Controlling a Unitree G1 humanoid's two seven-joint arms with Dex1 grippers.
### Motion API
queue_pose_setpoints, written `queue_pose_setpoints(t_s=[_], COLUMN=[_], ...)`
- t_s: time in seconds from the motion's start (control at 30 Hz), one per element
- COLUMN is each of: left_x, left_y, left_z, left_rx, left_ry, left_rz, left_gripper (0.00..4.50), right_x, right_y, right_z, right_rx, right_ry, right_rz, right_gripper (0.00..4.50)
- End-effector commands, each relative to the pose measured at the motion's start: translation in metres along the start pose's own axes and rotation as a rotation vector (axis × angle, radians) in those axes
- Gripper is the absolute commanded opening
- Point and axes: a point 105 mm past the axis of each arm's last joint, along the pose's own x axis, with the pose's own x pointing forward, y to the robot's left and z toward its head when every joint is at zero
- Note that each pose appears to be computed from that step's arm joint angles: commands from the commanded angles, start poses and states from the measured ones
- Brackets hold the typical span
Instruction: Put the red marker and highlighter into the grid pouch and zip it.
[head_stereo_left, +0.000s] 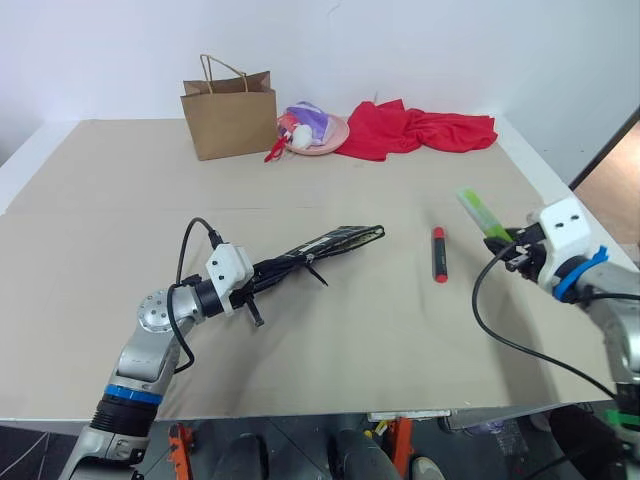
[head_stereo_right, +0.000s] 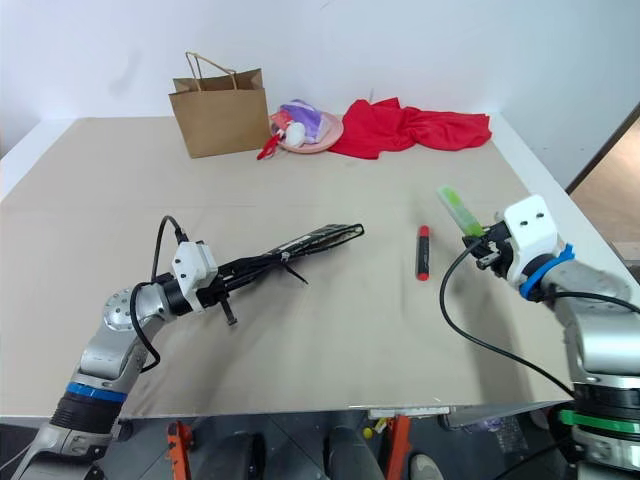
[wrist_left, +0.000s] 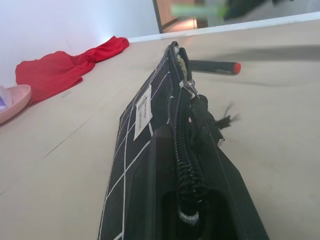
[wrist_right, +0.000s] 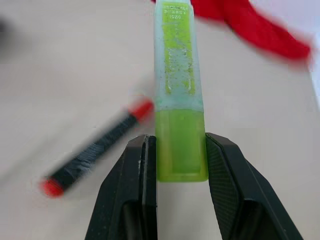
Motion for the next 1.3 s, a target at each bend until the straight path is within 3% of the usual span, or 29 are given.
queue_pose_setpoints(t_s=[0.03,0.27,1.0,1.3], left_x=[-0.004,-0.001,0.004,0.007], left_y=[0.004,0.001,-0.005,-0.005], left_z=[0.007,0.009,0.011,0.011], left_rx=[0.022,0.016,0.027,0.028], left_ry=[-0.027,-0.039,-0.044,-0.047], left_rz=[0.014,0.012,-0.017,-0.027], left_gripper=[0.00,0.00,0.00,0.00], right_x=[-0.016,-0.004,0.040,0.071], right_y=[0.023,0.057,0.075,0.101], right_z=[0.038,0.044,0.038,0.068], right_rx=[-0.107,-0.282,-0.454,-0.657], right_ry=[-0.101,-0.040,0.010,-0.059], right_rz=[0.217,0.426,0.526,0.580], right_gripper=[1.03,1.03,1.03,1.03])
